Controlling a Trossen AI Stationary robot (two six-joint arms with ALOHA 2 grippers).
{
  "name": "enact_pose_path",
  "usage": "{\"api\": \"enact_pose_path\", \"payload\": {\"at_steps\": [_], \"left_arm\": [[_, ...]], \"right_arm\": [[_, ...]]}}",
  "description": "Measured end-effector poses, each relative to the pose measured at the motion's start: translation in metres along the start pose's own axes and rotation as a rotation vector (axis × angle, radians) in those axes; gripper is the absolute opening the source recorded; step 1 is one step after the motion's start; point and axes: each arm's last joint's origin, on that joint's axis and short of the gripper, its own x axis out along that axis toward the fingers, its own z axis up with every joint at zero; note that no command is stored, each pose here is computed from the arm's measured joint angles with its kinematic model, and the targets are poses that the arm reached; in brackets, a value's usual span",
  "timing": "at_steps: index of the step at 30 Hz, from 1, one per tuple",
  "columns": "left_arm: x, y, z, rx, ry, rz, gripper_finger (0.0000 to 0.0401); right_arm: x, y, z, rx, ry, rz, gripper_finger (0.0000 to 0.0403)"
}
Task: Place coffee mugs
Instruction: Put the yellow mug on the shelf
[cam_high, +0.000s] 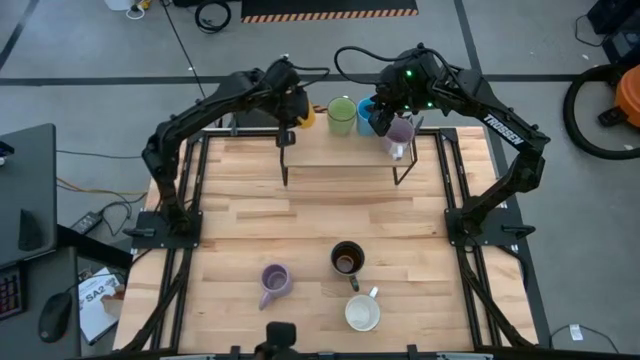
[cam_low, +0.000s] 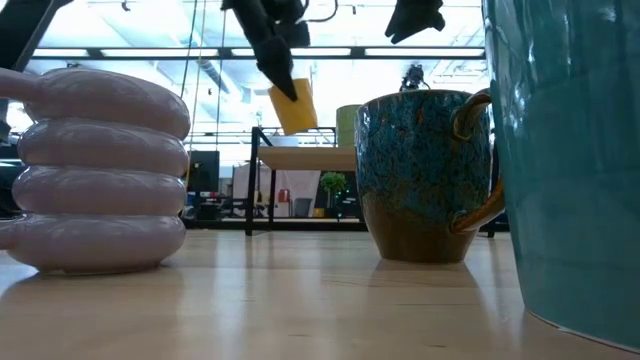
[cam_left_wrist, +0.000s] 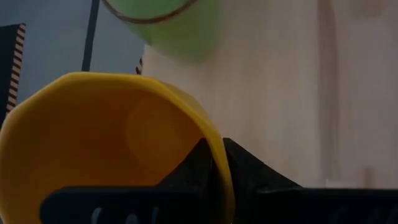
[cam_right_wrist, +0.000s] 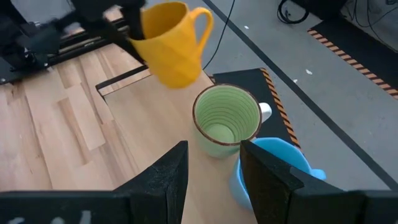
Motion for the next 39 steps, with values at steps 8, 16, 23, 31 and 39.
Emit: {"api": "enact_pose_path", "payload": {"at_steps": [8, 16, 23, 31, 39], "left_arm": [[0.034, 0.006, 0.000, -0.030, 0.022, -0.031, 0.0031], [0.052, 0.005, 0.001, -0.027, 0.046, -0.026, 0.0031], [0.052, 0.005, 0.002, 0.014, 0.031, -0.032, 0.0035], [0.058, 0.009, 0.001, 0.021, 0.027, -0.033, 0.0036], [0.058, 0.009, 0.001, 0.030, 0.027, -0.033, 0.0036]], "right_arm": [[0.000, 0.000, 0.000, -0.002, 0.000, 0.003, 0.0151], [0.000, 0.001, 0.000, -0.008, 0.000, 0.023, 0.0151], [0.000, 0.001, 0.000, -0.009, -0.003, 0.023, 0.0151], [0.000, 0.001, 0.000, -0.016, -0.003, 0.023, 0.0151], [0.000, 0.001, 0.000, -0.021, -0.003, 0.023, 0.0151]]}}
